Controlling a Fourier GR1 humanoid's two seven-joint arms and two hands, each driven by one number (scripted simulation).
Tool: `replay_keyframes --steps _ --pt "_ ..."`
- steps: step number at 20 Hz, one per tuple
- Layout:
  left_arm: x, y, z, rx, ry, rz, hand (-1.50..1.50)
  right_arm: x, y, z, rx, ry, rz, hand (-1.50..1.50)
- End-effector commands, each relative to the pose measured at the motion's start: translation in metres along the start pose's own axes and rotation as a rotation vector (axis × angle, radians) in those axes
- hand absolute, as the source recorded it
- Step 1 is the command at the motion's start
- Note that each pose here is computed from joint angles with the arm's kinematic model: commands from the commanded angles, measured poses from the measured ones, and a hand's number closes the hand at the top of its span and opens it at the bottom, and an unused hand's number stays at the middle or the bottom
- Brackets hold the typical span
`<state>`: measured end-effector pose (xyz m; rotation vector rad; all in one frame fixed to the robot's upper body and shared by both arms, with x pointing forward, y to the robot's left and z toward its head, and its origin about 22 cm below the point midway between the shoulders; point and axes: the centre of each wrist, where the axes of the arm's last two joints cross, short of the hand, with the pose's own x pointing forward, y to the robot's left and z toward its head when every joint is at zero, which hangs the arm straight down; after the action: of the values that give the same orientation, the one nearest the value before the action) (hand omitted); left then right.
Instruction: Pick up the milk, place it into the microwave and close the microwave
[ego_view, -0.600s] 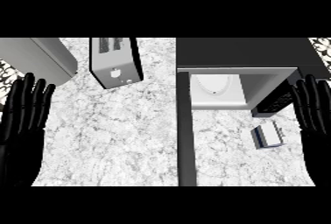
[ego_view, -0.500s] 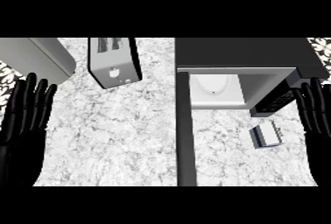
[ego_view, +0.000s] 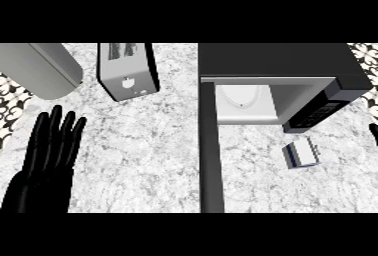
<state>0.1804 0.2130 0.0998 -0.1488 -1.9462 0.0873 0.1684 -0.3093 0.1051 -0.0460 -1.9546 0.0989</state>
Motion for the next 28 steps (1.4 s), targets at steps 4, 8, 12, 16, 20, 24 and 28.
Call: replay_keyframes --steps 4,8,12,16,20,24,28 --pt "-0.007 0.007 0.041 0.012 0.027 0.065 -1.5 -0.016 -0.017 0.024 -0.036 0.071 -0.009 -1.5" --pt "-0.009 0.004 0.058 0.006 0.016 0.066 -1.5 -0.036 -0.023 0.038 -0.032 0.105 -0.004 -1.5" --pt "-0.017 0.008 0.067 0.017 0.032 0.081 -1.5 -0.051 -0.028 0.039 -0.034 0.11 -0.021 -1.5" --pt "-0.031 0.005 0.089 0.004 0.031 0.083 -1.5 -0.081 -0.009 0.048 -0.056 0.142 -0.043 -1.5" --pt "-0.036 0.022 0.083 0.021 0.015 0.068 -1.5 -0.114 -0.007 0.036 -0.063 0.16 -0.049 -1.5" --pt "-0.015 0.009 0.099 0.009 0.022 0.061 -1.5 -0.131 -0.018 0.039 -0.118 0.146 -0.003 -1.5" --pt "-0.01 0.02 0.104 0.018 0.013 0.058 -1.5 -0.153 -0.038 0.024 -0.191 0.185 0.039 -1.5"
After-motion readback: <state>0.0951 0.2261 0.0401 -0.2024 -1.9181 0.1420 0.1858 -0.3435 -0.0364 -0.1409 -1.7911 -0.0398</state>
